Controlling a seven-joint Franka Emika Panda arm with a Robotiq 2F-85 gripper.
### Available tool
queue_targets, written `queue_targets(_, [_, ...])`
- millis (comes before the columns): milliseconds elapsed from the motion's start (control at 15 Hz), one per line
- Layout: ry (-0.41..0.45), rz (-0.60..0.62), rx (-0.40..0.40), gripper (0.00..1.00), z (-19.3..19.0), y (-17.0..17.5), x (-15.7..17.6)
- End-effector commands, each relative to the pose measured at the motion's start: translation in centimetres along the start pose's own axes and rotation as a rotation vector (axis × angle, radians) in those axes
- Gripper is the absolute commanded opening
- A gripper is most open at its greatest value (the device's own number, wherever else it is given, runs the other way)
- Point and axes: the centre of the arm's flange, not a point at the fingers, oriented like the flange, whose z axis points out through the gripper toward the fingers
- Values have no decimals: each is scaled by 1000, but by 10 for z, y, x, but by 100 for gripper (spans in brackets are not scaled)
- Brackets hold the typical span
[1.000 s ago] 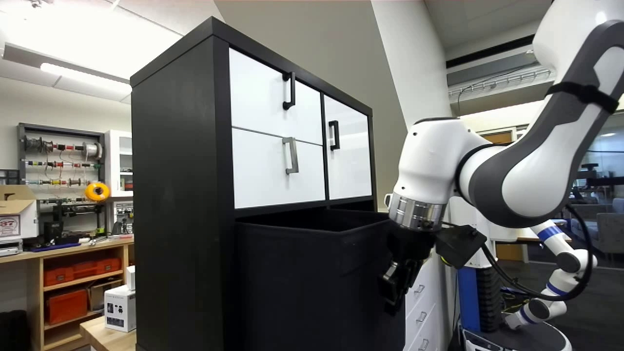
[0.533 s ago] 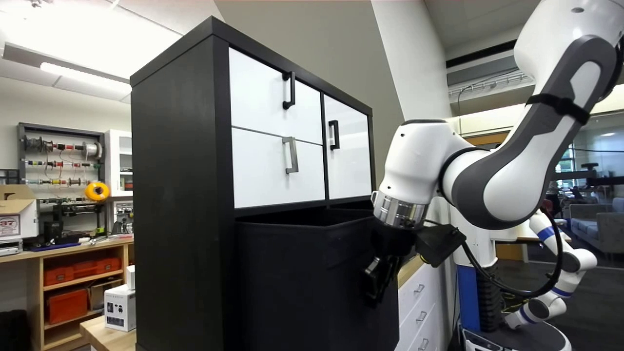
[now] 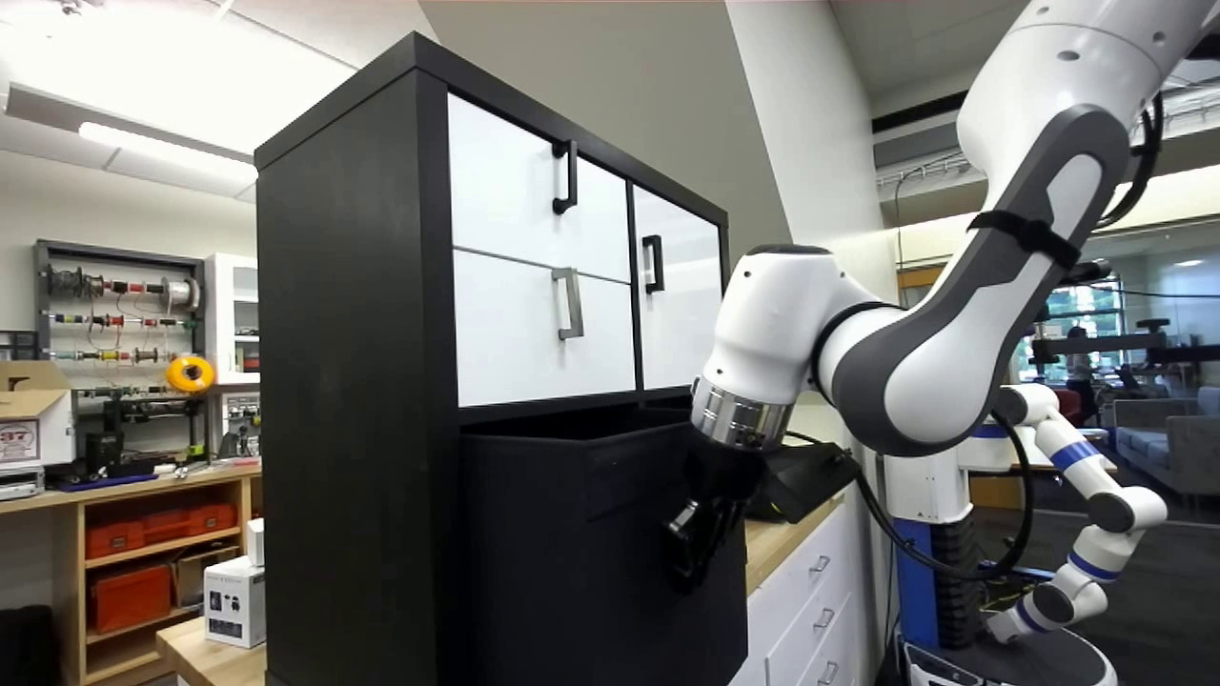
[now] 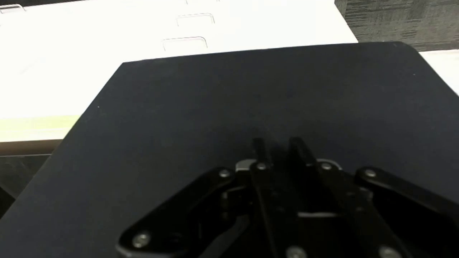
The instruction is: Close the bottom black drawer
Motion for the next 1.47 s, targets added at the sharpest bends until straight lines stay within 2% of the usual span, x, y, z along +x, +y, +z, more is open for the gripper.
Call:
queue_targets(0, [52,9,14,24,30,-11,38])
queue_targets(933, [96,7,25,23,60,-22,90])
queue_targets(1067, [99,6,29,34,59,-24,93])
queue_targets(1200, [98,3,27,24,56,-22,92])
queue_targets(1267, [98,4,27,24,54,-22,92])
queue_targets(1333, [96,2,27,35,52,-22,91])
queue_targets(1400, [95,0,27,51,50,-22,90])
